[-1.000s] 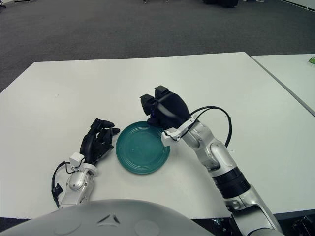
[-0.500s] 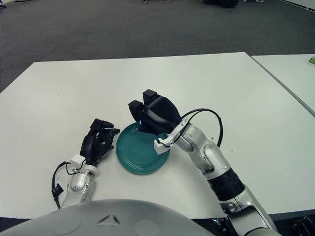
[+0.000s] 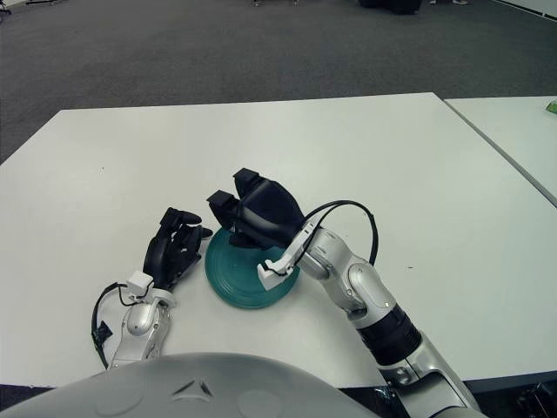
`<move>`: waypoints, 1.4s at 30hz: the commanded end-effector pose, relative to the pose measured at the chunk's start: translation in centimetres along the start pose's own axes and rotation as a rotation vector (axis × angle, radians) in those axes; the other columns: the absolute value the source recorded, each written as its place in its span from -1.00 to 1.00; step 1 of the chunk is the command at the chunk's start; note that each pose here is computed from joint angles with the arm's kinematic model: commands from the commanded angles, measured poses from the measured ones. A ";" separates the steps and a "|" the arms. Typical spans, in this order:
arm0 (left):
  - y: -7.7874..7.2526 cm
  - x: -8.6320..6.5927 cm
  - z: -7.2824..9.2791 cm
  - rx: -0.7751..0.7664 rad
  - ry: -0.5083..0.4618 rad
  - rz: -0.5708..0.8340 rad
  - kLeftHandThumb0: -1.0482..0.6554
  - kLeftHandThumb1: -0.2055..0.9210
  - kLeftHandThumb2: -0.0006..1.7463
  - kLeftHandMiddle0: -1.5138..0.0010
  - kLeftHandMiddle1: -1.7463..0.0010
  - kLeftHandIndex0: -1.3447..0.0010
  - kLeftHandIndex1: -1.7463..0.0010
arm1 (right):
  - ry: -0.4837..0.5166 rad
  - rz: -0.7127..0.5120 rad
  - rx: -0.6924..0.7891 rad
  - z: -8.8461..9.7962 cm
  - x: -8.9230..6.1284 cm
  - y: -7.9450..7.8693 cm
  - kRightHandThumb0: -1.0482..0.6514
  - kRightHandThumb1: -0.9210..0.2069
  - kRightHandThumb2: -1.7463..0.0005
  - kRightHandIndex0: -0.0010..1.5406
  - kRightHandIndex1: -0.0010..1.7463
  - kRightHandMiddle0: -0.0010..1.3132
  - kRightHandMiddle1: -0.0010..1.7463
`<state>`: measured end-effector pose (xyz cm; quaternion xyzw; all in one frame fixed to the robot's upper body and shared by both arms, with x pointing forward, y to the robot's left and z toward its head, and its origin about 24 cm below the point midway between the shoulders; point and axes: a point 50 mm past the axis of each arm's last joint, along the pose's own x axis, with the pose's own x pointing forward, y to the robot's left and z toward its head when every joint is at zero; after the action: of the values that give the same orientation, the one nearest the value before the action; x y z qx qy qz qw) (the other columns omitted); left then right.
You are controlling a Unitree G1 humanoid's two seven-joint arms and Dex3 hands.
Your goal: Put the gum into the plate.
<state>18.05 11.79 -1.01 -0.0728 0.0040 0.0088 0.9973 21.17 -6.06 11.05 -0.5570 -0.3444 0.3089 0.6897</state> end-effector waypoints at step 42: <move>0.0 -0.5 -1.4 -0.087 0.059 0.014 -0.55 1.00 -0.10 0.48 -0.35 0.73 -0.43 | -0.009 0.115 -0.028 1.0 -1.8 0.8 -0.56 -0.97 0.13 -0.53 0.52 -0.88 0.63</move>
<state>18.39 11.80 -1.12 -0.0907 -0.0071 0.0049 0.9958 19.30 -6.34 9.47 -0.5827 -0.3283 0.3468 0.6575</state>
